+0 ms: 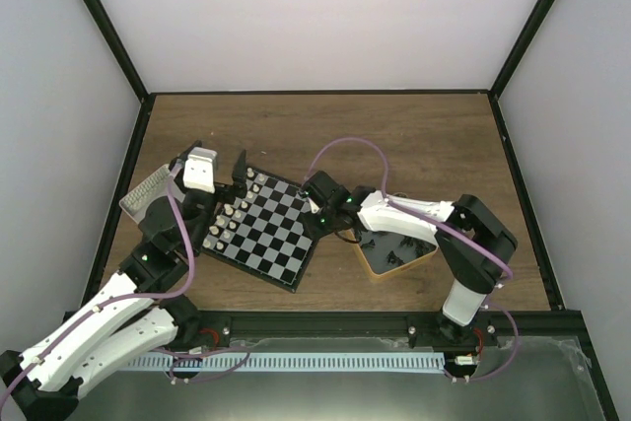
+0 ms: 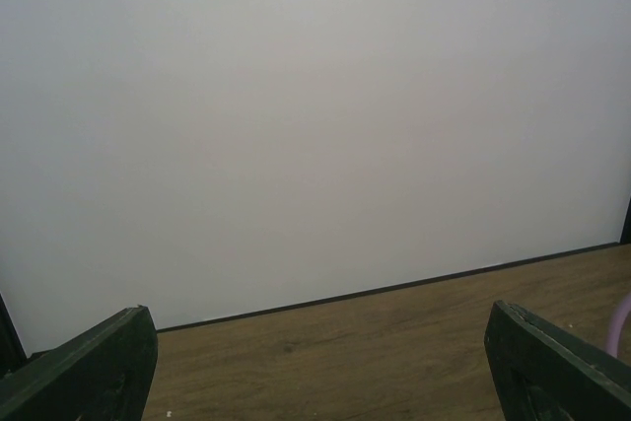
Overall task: Set up the chess pieces on the board
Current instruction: Place the chess piece on the chessboard, then pick up the chess piece from the storage box.
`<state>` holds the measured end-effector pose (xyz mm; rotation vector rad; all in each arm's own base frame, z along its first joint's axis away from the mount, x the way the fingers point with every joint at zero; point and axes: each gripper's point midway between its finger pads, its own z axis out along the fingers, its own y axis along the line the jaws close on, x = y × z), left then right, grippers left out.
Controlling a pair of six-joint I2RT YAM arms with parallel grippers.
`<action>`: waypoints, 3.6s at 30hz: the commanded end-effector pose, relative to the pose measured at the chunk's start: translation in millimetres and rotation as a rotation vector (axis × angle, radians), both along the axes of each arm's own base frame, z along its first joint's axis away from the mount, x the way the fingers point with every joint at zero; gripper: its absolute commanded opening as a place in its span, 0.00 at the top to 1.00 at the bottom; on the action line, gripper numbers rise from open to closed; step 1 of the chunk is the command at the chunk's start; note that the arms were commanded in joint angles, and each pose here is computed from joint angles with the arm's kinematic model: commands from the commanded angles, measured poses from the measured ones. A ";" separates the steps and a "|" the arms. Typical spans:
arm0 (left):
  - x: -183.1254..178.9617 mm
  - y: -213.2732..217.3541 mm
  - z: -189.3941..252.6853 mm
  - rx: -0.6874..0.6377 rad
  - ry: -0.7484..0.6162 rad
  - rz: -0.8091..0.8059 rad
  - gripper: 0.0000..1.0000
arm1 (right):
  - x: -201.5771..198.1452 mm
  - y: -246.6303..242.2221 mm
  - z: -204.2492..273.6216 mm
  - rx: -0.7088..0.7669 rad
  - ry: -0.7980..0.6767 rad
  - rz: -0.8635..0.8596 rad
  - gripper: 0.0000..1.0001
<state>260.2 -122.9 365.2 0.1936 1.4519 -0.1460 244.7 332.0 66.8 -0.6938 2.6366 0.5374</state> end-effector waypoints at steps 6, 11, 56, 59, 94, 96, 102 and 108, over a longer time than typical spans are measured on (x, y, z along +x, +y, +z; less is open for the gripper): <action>0.5 3.2 5.1 -0.012 -0.013 0.018 0.07 | 17.6 -2.1 50.1 0.041 -0.102 -0.106 0.63; 2.8 4.0 6.2 -0.017 0.000 0.031 0.07 | 44.8 -30.7 97.4 0.109 -0.233 -0.290 0.60; -5.3 -20.3 12.6 -0.044 -0.004 -0.126 0.00 | 25.9 -205.3 -34.0 -0.158 0.056 -0.749 0.62; -4.7 -21.3 11.7 -0.042 -0.002 -0.127 0.00 | 21.5 -198.0 -36.6 -0.135 0.092 -0.719 0.60; -4.0 -21.3 8.4 -0.040 0.002 -0.124 0.00 | 25.4 -201.9 -41.5 -0.287 0.087 -0.558 0.82; -3.7 -20.9 8.1 -0.040 0.003 -0.122 0.00 | 27.5 -198.0 -39.0 -0.269 0.086 -0.552 0.88; -5.1 -23.4 8.9 -0.049 0.008 -0.140 0.00 | 34.7 -194.8 -23.8 -0.197 0.035 -0.598 0.93; -7.5 -51.1 -2.8 -0.085 0.069 -0.281 0.00 | 53.1 -182.6 34.6 0.071 -0.092 -0.730 0.92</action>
